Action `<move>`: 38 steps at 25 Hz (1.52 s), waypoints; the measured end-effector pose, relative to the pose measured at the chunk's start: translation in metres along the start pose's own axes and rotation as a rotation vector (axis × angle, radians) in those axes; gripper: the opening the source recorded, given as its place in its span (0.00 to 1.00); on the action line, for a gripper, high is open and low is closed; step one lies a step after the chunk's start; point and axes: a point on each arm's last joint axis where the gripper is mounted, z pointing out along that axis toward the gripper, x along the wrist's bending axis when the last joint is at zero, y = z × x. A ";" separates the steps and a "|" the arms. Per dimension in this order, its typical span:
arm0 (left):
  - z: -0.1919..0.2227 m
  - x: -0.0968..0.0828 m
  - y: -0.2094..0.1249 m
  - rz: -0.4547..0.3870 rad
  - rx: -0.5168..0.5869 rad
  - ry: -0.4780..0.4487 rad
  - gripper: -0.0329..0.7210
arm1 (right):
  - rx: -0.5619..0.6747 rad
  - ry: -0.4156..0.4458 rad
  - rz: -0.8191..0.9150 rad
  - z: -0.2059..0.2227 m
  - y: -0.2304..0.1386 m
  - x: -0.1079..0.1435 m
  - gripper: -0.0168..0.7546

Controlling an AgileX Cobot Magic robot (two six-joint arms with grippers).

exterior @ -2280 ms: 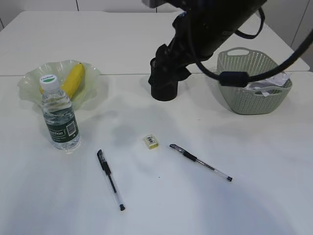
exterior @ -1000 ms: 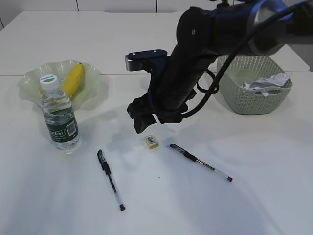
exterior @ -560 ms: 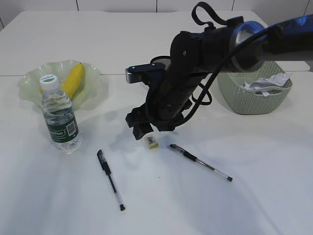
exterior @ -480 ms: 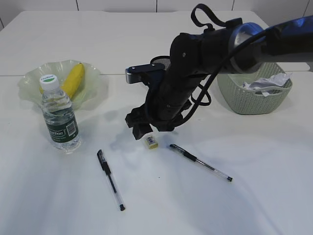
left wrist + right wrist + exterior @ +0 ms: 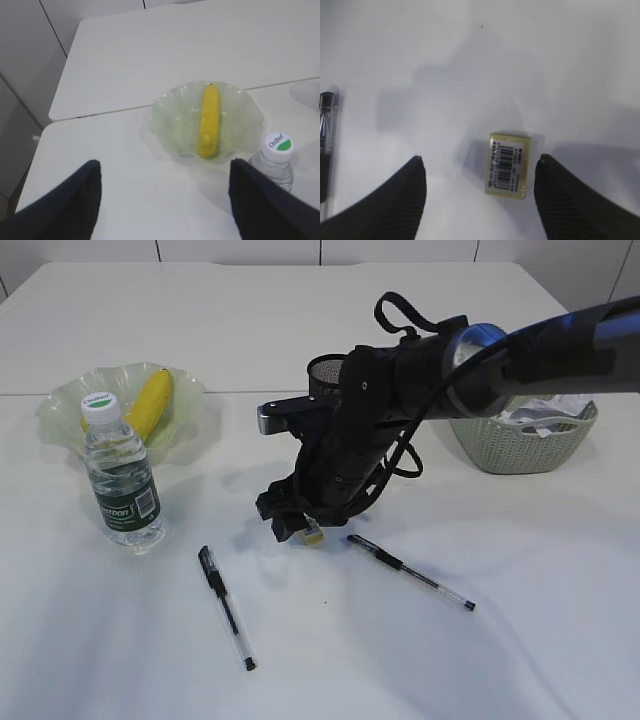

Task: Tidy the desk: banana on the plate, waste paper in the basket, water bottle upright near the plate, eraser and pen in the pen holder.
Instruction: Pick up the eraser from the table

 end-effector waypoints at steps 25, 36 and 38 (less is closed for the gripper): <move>0.000 0.001 0.000 0.020 0.002 0.007 0.77 | 0.001 -0.026 0.000 0.014 -0.003 -0.005 0.56; 0.000 0.001 -0.001 0.021 0.007 0.008 0.77 | 0.027 -0.045 -0.028 0.014 -0.005 -0.007 0.46; 0.000 0.001 -0.001 0.021 0.007 0.008 0.77 | 0.036 -0.053 -0.039 0.014 -0.006 -0.007 0.45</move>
